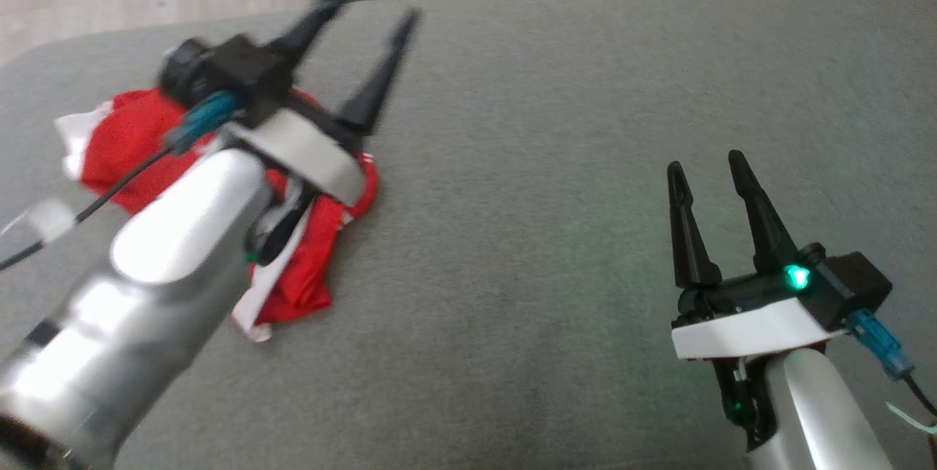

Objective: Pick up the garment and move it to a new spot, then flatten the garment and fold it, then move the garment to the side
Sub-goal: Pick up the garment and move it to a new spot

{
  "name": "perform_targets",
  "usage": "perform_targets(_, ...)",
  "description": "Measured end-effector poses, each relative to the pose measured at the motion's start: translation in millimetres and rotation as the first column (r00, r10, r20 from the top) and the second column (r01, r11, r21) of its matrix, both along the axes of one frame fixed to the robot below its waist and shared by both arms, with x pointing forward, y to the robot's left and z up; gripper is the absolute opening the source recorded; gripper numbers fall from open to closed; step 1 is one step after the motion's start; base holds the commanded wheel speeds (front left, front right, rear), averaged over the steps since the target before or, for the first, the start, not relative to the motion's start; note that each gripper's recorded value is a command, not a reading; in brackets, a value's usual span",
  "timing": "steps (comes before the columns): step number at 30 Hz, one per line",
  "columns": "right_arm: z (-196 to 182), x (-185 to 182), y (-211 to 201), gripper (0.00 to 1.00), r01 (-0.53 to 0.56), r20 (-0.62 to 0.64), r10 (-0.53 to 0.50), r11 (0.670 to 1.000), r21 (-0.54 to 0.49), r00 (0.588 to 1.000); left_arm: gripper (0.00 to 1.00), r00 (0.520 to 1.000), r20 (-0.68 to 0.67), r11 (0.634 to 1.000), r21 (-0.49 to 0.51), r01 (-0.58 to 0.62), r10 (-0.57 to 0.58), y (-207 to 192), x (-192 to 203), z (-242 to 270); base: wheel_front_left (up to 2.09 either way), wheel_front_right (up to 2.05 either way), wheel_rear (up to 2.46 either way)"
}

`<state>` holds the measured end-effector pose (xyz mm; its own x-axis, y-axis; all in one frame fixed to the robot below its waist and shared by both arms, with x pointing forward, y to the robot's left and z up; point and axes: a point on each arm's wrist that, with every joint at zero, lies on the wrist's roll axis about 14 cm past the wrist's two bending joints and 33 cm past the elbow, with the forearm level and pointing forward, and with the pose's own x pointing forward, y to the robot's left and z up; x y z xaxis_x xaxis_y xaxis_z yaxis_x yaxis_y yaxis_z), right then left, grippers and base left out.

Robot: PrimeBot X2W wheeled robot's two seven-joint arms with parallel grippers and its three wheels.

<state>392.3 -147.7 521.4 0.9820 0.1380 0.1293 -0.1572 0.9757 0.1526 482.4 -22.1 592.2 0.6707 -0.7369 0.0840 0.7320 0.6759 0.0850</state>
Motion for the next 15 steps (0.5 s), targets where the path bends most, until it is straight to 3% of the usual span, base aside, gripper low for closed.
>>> perform_targets(3,5.0,2.8,11.2,1.00,-0.033,0.017,0.033,0.999,-0.004,0.999,1.00,0.987,0.006,0.987,-0.006,-0.158,0.158,46.2,7.7,-3.4,0.00,0.00,0.00)
perform_targets(7,2.7,0.5,28.0,1.00,-0.081,0.012,0.081,0.997,-0.004,0.997,1.00,0.913,-0.088,0.916,-0.023,-0.401,0.398,118.6,-3.8,-35.4,0.00,0.00,0.00)
perform_targets(15,4.6,0.0,65.9,1.00,-0.190,0.020,0.190,0.982,-0.016,0.982,1.00,0.761,-0.196,0.775,-0.012,-0.632,0.618,185.2,-79.2,-86.3,0.00,0.00,0.00)
